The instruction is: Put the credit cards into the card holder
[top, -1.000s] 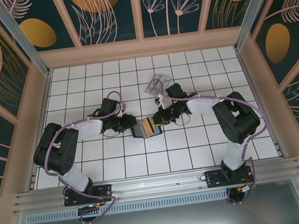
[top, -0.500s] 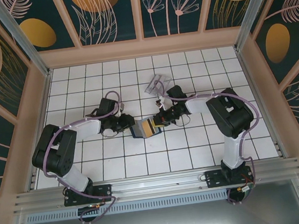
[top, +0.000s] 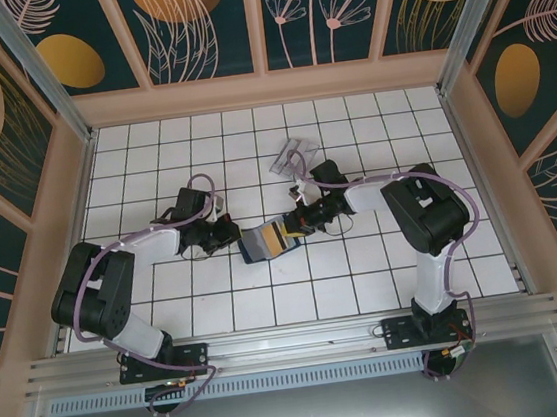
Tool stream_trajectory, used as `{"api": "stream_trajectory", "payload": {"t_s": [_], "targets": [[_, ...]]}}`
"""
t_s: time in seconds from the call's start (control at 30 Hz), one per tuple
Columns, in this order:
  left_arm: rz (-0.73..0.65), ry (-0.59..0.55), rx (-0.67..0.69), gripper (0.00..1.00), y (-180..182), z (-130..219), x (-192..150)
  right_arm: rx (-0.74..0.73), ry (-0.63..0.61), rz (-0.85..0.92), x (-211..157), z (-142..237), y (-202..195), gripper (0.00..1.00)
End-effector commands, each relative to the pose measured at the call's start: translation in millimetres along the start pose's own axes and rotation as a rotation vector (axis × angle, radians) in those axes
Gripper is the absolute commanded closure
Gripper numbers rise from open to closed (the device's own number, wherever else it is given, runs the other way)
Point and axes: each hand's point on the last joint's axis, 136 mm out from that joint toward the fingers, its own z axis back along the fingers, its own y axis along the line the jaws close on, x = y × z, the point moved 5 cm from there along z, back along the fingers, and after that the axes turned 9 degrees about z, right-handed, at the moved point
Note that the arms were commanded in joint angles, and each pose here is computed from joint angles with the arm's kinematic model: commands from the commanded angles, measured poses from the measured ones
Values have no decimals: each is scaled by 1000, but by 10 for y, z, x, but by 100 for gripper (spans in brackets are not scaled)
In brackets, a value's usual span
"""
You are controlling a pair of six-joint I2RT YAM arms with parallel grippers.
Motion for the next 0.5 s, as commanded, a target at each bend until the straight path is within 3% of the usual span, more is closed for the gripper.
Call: {"api": "stream_trajectory", "payload": {"t_s": [0.0, 0.27, 0.47], "targets": [[-11, 3, 19, 100, 37, -45, 22, 67, 4, 1, -24, 30, 88, 100], [-55, -16, 75, 100, 39, -88, 149, 92, 1, 8, 30, 176, 168, 100], [-72, -50, 97, 100, 74, -88, 184, 29, 30, -5, 78, 122, 65, 100]]}}
